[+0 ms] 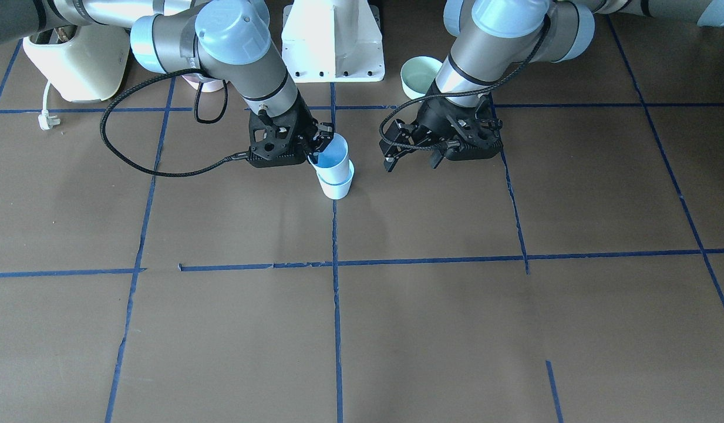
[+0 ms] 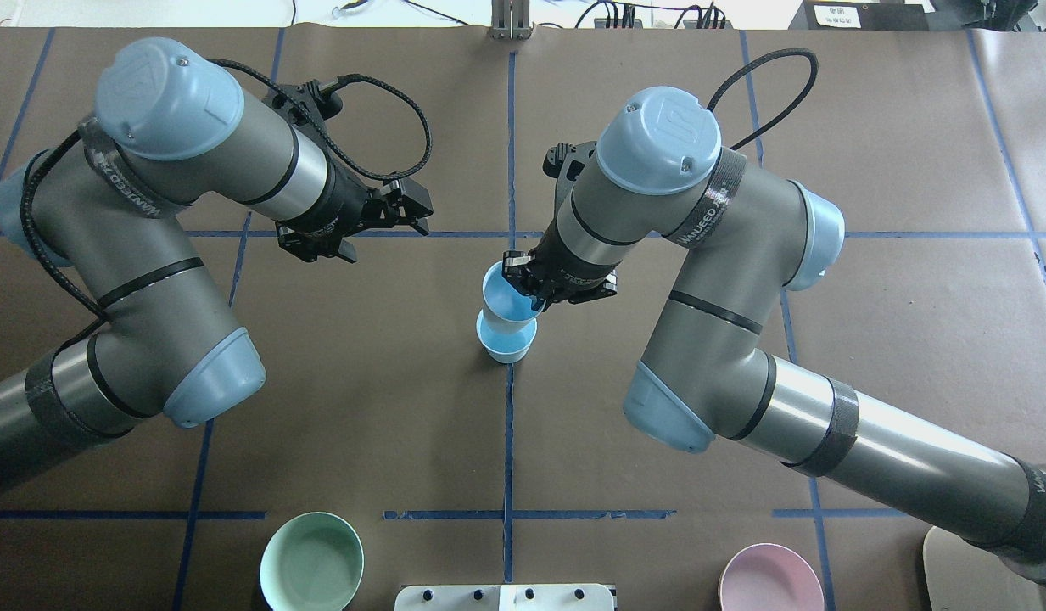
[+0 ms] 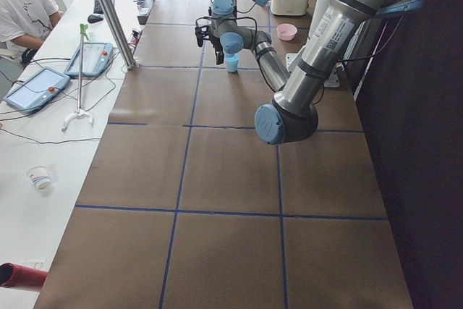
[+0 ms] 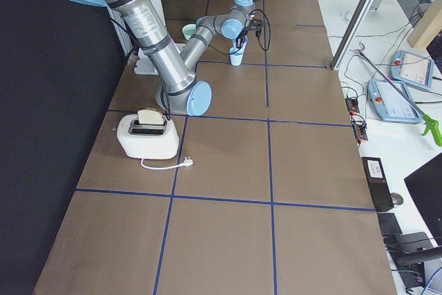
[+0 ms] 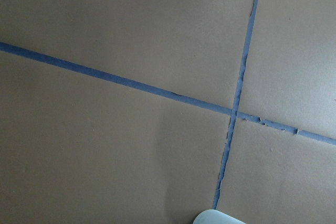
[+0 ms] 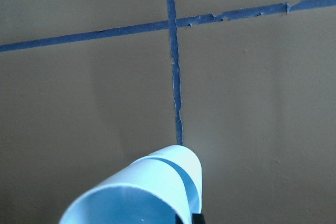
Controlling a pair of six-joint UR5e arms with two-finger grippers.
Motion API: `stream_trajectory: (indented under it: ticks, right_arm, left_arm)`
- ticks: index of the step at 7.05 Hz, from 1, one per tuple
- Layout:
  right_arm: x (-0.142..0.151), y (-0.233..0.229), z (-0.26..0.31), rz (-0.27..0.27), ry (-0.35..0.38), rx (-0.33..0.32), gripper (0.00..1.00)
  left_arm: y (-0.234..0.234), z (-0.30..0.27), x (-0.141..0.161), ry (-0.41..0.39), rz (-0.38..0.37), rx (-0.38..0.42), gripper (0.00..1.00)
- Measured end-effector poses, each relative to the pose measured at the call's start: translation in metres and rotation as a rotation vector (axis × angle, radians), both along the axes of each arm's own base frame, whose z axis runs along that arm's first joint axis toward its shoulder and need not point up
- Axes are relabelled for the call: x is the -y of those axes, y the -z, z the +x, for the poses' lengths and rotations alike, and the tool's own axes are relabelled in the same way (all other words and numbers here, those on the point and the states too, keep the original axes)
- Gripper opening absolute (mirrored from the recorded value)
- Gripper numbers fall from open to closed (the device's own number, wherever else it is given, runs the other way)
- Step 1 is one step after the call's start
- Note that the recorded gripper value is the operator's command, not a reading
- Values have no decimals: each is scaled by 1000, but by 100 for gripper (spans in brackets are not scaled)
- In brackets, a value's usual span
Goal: Stack blue cups with both arms
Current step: 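Carry the cup with the right gripper over the center cup and lower it inside, then open the right gripper to release the cup into the other cup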
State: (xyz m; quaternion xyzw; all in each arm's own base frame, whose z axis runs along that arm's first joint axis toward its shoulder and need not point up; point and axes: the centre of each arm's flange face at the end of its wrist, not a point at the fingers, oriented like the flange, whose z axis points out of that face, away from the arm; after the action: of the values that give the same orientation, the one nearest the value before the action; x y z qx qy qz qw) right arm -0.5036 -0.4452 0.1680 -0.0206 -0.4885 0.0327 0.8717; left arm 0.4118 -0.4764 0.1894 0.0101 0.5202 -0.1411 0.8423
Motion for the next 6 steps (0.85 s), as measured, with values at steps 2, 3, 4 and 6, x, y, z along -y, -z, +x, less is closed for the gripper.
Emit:
stream_trajectory:
  ticks: [2,3,4,6]
  right_arm:
    - [-3,-1,-3,2,3,-4,0]
    - [-4,-3,-3,0,4,-7,1]
    - [-5,-5,-3,-3,4,-10,35]
    - [-5,-3,-3,-9,4,-19,100]
  left_arm:
    - [1,0,0,0,1,-2,100]
    - [1,0,0,0,2,-2,100]
    - [1,0,0,0,2,-2,100]
    - [1,0,0,-1,1,-2,100]
